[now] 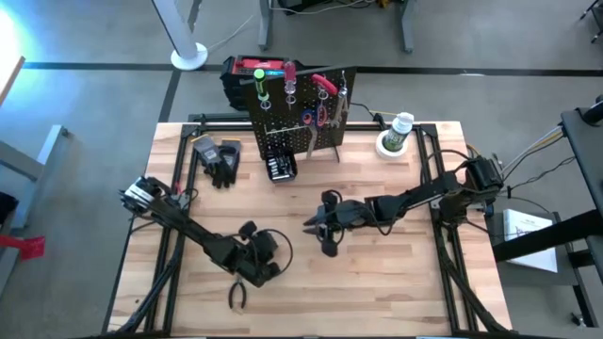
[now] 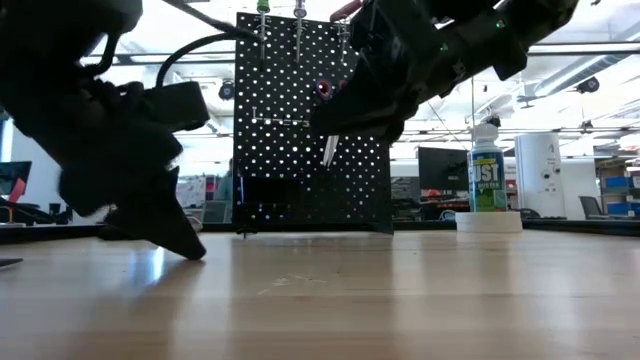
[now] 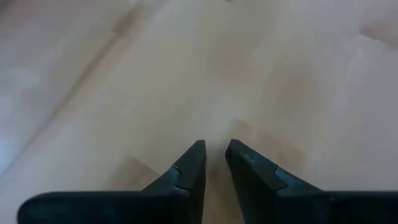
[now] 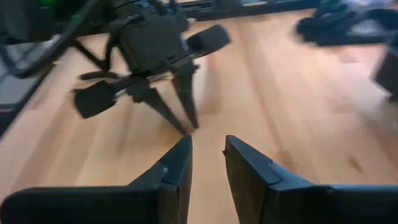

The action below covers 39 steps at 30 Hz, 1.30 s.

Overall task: Hang tools onto peg board
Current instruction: Hang the black pliers on the pegboard

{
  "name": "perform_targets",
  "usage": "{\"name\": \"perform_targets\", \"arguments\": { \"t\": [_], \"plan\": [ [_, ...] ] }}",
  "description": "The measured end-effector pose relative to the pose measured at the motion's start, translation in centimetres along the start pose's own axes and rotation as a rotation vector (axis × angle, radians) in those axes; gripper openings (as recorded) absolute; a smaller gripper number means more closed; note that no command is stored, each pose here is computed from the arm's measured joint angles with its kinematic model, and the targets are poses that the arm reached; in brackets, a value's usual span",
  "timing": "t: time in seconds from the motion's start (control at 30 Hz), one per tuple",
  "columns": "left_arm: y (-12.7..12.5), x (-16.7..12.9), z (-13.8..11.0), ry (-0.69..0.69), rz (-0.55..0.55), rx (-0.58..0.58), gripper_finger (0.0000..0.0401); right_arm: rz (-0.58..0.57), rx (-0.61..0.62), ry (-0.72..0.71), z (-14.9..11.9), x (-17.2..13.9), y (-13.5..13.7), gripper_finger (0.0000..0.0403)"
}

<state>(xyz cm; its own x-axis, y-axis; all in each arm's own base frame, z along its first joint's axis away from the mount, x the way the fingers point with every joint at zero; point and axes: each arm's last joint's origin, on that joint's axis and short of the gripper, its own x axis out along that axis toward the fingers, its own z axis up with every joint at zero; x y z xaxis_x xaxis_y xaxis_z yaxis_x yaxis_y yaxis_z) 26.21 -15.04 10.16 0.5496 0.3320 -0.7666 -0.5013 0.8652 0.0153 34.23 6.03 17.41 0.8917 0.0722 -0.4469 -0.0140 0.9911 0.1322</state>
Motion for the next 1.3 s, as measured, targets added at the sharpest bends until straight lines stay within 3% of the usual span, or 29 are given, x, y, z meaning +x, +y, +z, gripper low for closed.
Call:
{"name": "perform_targets", "arguments": {
  "t": [0.13,0.4,0.53,0.67,0.93,1.13,1.3],
  "plan": [
    [-0.6,-0.9,0.4,0.115,-0.033,0.044,0.0064,0.072,-0.018,0.009,0.1,0.0,0.2,0.0097],
    [-2.6,-3.7,2.0,0.392,-0.107,0.189,0.0064,0.073,-0.088,0.004,0.2,0.0,0.3,0.0137],
    [-3.6,-4.3,2.8,0.332,-0.162,0.210,0.0064,0.070,-0.088,0.004,0.2,0.0,0.2,0.0152],
    [-4.2,-3.6,2.6,0.249,-0.242,0.153,0.0066,0.066,-0.061,0.004,0.2,0.0,0.2,0.0157],
    [-4.1,-3.8,0.2,0.344,-0.314,0.149,0.0085,0.065,-0.091,0.007,0.1,0.0,0.3,0.0148],
    [-4.2,-3.8,0.0,0.337,-0.320,0.139,0.0088,0.061,-0.108,0.048,-0.3,0.0,0.2,0.0142],
    [-4.4,-3.9,-0.1,0.331,-0.341,0.135,0.0097,0.050,-0.038,0.086,-0.7,0.0,0.1,0.0142]
  ]
}}
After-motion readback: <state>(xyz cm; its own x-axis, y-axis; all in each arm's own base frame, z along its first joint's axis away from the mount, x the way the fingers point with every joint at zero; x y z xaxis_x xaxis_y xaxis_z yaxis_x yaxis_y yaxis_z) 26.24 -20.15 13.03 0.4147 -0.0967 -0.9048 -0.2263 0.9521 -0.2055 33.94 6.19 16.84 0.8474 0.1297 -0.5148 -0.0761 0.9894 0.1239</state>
